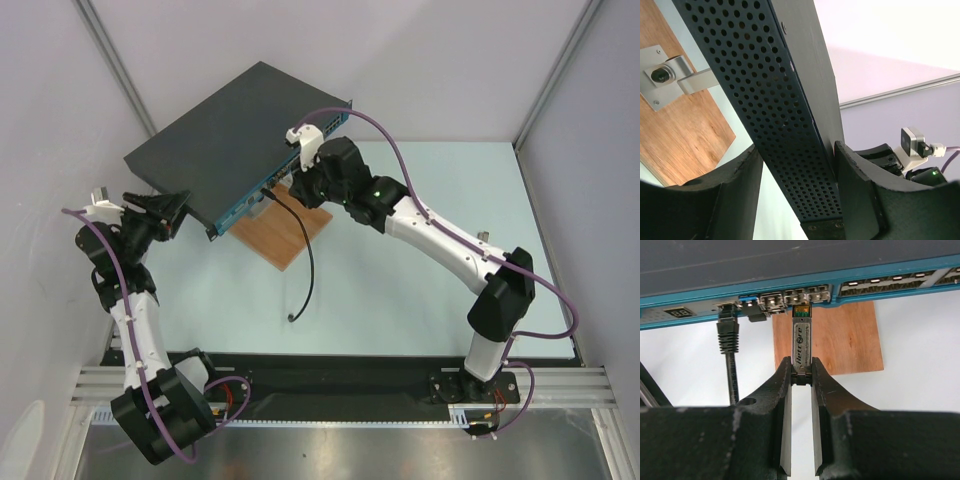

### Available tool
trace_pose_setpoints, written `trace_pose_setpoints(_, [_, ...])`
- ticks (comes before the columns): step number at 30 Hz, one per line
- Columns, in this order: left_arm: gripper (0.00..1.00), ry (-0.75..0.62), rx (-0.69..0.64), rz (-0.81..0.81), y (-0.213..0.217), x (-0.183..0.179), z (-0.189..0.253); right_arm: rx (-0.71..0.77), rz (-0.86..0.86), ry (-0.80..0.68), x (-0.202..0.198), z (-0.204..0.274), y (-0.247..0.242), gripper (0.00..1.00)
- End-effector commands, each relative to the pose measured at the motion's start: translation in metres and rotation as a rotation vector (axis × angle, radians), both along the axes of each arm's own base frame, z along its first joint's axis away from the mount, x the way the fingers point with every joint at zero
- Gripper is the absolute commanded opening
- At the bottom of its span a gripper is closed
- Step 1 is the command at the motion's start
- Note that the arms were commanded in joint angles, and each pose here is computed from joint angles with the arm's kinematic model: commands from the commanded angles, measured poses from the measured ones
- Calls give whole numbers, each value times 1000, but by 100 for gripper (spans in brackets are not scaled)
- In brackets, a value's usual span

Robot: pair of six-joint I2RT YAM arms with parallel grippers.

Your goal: Insert the plug into the switch port

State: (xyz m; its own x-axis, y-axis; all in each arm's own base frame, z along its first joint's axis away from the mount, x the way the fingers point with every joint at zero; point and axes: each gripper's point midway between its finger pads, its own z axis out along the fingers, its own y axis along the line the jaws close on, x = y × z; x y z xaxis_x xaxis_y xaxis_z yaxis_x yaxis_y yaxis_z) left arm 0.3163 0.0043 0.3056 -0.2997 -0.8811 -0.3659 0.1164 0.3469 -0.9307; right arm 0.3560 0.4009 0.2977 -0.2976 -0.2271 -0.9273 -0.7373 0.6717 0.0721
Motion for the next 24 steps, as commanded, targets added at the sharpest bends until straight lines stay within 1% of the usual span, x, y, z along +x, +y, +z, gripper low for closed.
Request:
trace_pose_setpoints(1, [0, -123, 83, -14, -6, 1, 24, 78, 28, -60, -2, 34, 14, 0])
trace_pose_setpoints(15, [0, -124, 83, -13, -5, 2, 25, 81, 24, -86, 6, 33, 20, 0])
trace_pose_setpoints(24, [0, -124, 84, -16, -4, 4, 26, 73, 21, -84, 11, 23, 22, 0])
